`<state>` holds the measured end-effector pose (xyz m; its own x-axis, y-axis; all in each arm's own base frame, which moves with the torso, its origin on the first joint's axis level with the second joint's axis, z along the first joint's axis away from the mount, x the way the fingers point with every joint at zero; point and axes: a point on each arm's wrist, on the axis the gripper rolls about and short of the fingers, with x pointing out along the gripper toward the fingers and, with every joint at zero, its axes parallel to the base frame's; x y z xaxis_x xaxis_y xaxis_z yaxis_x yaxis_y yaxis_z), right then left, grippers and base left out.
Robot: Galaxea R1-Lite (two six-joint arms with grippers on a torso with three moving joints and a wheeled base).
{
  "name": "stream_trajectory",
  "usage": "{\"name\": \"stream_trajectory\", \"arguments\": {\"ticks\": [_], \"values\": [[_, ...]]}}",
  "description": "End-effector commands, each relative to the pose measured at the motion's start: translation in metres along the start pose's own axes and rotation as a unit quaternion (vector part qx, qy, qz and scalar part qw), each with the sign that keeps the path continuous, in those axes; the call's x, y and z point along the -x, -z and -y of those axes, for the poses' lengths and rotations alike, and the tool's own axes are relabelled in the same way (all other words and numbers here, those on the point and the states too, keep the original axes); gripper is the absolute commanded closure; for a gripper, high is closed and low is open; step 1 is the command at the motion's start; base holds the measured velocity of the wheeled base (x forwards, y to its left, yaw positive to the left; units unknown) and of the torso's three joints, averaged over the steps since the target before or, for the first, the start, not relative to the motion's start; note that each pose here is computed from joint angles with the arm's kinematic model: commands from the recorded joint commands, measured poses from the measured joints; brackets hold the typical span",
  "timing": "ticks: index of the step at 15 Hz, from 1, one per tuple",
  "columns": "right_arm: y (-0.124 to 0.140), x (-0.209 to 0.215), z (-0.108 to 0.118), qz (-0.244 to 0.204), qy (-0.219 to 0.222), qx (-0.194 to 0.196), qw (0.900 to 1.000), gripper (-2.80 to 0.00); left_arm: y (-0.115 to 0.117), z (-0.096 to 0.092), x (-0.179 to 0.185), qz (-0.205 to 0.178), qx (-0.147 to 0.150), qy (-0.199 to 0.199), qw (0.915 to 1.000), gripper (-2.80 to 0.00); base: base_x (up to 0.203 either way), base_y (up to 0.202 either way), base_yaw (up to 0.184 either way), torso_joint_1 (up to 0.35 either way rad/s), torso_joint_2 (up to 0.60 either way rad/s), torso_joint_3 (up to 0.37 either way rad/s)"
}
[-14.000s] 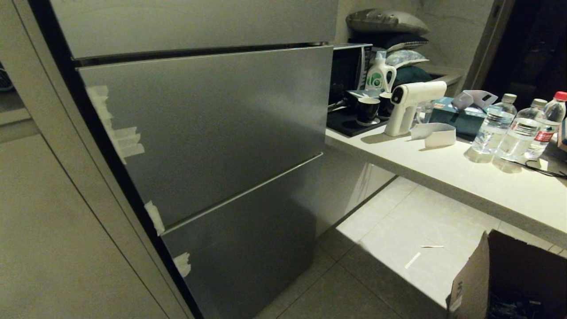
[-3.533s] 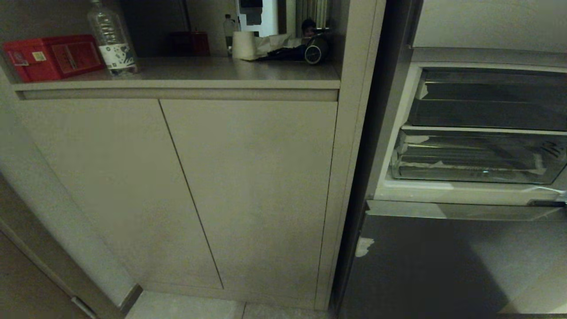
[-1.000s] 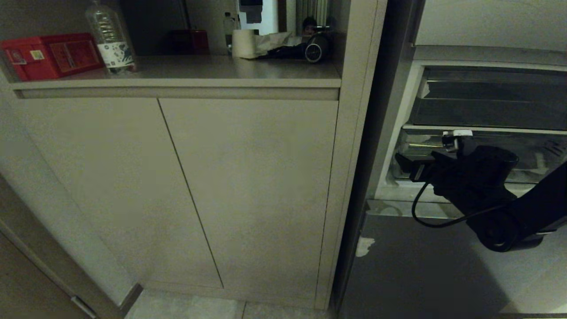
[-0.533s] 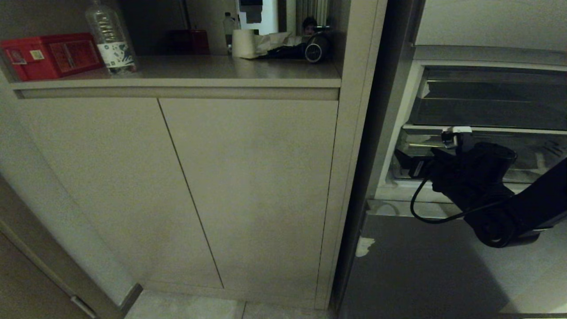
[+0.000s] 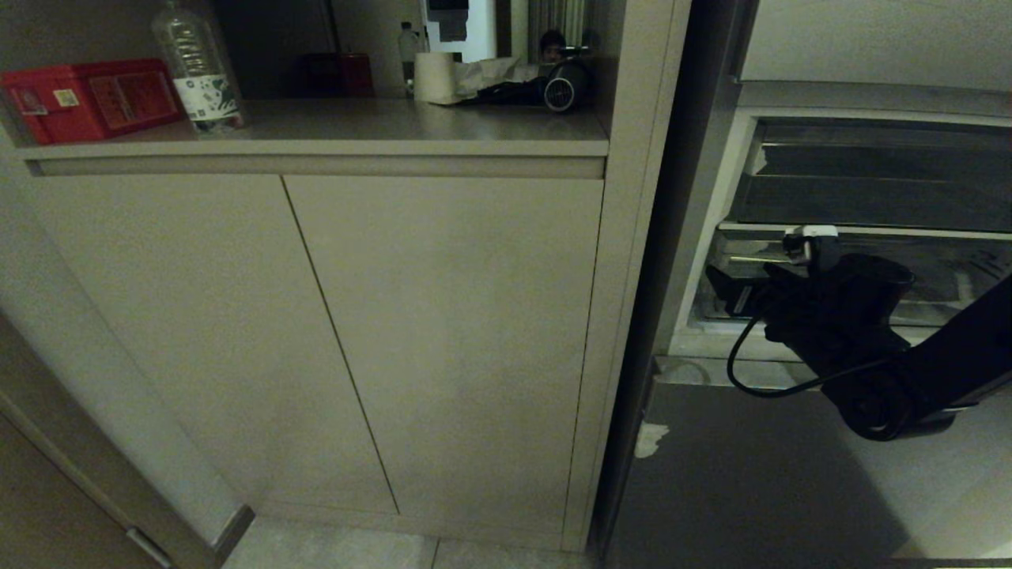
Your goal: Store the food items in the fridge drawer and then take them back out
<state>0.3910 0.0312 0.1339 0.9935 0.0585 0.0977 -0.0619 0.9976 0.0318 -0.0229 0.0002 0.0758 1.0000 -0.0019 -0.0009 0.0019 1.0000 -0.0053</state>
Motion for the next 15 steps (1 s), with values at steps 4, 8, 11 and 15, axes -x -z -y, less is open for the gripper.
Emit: {"name": "stream_trajectory", "arguments": {"ticks": [4, 8, 11, 15], "values": [[-0.003, -0.003, -0.029, 0.013, -0.01, -0.004, 1.0, 0.0, 0.0, 0.0, 0.0, 0.0, 0.0, 0.0, 1.0, 0.0, 0.0, 0.0, 0.0, 0.0, 0.0, 0.0], [-0.003, -0.005, -0.032, 0.015, -0.009, -0.004, 1.0, 0.0, 0.0, 0.0, 0.0, 0.0, 0.0, 0.0, 1.0, 0.0, 0.0, 0.0, 0.0, 0.0, 0.0, 0.0], [-0.003, -0.004, -0.032, 0.014, -0.007, -0.004, 1.0, 0.0, 0.0, 0.0, 0.0, 0.0, 0.0, 0.0, 1.0, 0.0, 0.0, 0.0, 0.0, 0.0, 0.0, 0.0], [-0.007, 0.009, -0.034, 0.006, -0.008, -0.004, 1.0, 0.0, 0.0, 0.0, 0.0, 0.0, 0.0, 0.0, 1.0, 0.0, 0.0, 0.0, 0.0, 0.0, 0.0, 0.0]]}}
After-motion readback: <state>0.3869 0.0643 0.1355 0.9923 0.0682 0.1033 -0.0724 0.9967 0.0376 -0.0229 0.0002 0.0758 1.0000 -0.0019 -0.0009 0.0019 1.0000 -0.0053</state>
